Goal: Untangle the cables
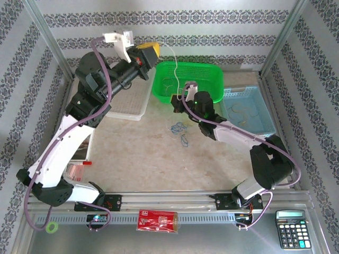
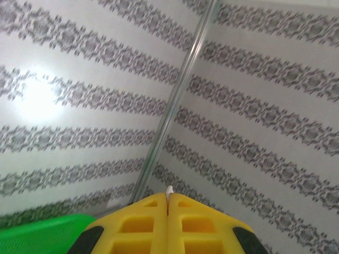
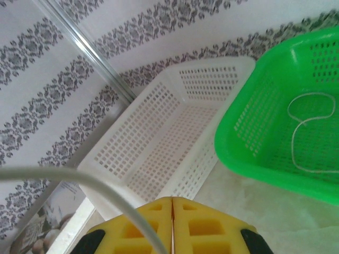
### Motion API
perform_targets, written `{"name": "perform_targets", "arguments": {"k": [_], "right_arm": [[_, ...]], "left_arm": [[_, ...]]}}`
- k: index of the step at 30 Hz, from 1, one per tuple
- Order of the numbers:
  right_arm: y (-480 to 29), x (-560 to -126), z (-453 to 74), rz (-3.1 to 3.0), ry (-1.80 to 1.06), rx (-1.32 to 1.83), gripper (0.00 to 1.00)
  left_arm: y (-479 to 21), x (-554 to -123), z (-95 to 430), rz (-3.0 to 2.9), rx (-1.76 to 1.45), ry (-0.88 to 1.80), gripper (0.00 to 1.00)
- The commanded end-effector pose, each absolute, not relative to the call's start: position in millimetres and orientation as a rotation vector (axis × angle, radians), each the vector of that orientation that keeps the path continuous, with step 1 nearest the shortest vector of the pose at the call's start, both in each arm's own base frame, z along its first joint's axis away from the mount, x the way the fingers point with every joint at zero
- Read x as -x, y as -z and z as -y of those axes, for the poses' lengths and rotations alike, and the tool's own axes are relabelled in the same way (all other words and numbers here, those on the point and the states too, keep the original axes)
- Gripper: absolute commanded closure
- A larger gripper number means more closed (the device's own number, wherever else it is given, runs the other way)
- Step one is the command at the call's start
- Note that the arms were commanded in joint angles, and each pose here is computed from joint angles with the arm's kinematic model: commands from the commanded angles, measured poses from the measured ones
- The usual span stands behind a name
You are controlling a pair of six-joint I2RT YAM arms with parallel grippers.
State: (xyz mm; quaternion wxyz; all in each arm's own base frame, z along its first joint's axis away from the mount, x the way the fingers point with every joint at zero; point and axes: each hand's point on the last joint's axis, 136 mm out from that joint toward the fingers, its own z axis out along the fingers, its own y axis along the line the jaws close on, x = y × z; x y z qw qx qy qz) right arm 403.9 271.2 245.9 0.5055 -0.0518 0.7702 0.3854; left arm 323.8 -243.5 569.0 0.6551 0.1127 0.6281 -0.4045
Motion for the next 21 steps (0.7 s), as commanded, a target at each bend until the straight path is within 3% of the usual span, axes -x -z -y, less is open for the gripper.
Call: {"name": "perform_targets", "arguments": {"k": [1, 13, 21], "right_arm": [[-287.7, -394.5, -262.7, -1.785, -0.983, 0.151, 1.0], [-352.5, -371.3, -250.7, -1.698, -1.141, 0.178, 1.0], [-374.9, -360.5, -254.6, -1.678, -1.226, 0.206, 1.0]], "left_arm": [[-560.0, -327.7, 224.1, -1.401, -0.204, 0.856, 1.0], [-409.5, -350.6, 221.4, -1.65, -0.183, 0.754, 1.0], [-334.2, -349.1, 251.8, -1.714, -0.43, 0.759, 1.0]]}}
